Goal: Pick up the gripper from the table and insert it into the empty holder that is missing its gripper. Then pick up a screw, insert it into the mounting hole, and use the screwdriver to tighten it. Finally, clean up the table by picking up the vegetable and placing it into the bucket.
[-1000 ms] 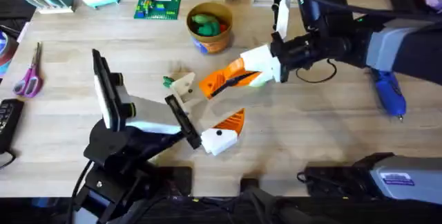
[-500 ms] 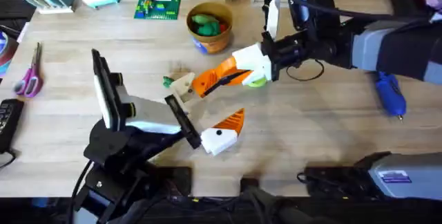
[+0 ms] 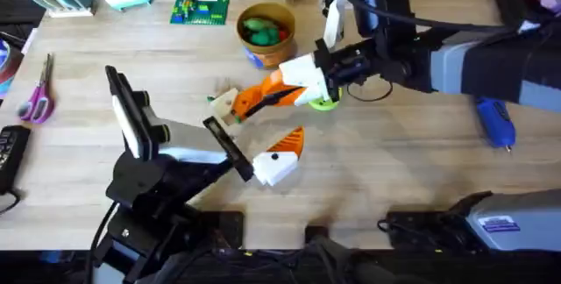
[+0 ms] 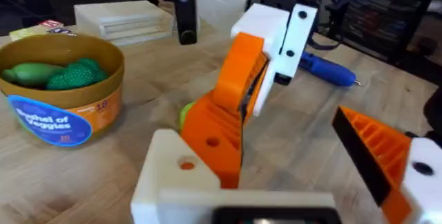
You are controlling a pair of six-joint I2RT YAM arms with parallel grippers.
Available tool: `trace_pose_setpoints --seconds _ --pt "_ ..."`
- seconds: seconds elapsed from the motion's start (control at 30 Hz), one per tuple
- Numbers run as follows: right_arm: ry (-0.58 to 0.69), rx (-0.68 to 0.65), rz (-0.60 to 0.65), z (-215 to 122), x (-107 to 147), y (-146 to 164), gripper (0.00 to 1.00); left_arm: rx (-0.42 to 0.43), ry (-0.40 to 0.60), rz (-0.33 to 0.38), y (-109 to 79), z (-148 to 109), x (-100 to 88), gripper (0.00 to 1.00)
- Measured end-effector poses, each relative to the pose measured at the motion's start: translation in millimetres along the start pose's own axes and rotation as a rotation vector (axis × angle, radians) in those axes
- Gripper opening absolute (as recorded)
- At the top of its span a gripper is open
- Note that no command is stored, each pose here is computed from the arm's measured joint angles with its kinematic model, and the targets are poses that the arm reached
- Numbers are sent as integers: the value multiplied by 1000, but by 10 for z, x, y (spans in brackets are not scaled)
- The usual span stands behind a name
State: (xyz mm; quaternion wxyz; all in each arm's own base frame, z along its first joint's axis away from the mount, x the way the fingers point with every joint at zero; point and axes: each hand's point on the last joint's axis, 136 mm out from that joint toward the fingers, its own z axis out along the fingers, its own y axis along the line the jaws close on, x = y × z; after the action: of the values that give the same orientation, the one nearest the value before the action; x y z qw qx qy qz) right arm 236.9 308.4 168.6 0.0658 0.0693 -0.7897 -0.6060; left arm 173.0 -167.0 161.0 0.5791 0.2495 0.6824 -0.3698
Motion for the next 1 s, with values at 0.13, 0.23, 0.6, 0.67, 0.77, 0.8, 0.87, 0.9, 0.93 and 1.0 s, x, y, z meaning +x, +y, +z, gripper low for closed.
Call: trace_pose_setpoints --seconds 0.13,0.23,0.6,0.67,0.77,0.8,0.87,0.9,0.93,1.0 --pt "-34 22 -8 111 -50 24 8 -21 -5 -2 38 -2 -9 993" --pt "-68 39 -23 197 -93 49 8 -45 -9 -5 82 -4 -15 993" --pt "-127 71 -71 348 -147 80 8 -126 -23 -15 228 -20 -37 992" --pt "-128 72 -74 348 -148 79 8 -120 -22 -16 219 -20 -37 993" --pt "-130 74 -81 347 -152 76 8 -93 -17 -16 173 -14 -29 993" --pt "-128 75 -81 350 -147 75 8 -79 -15 -15 147 -12 -26 993" --pt "-123 76 -84 357 -135 71 8 -43 -8 -14 87 -8 -15 992" --pt "-120 77 -84 360 -127 68 8 -38 -7 -14 78 -8 -14 993" --pt "-119 78 -87 360 -125 66 8 -35 -7 -14 73 -8 -13 993" --pt "-117 80 -86 362 -119 59 8 -30 -6 -15 67 -10 -11 993"
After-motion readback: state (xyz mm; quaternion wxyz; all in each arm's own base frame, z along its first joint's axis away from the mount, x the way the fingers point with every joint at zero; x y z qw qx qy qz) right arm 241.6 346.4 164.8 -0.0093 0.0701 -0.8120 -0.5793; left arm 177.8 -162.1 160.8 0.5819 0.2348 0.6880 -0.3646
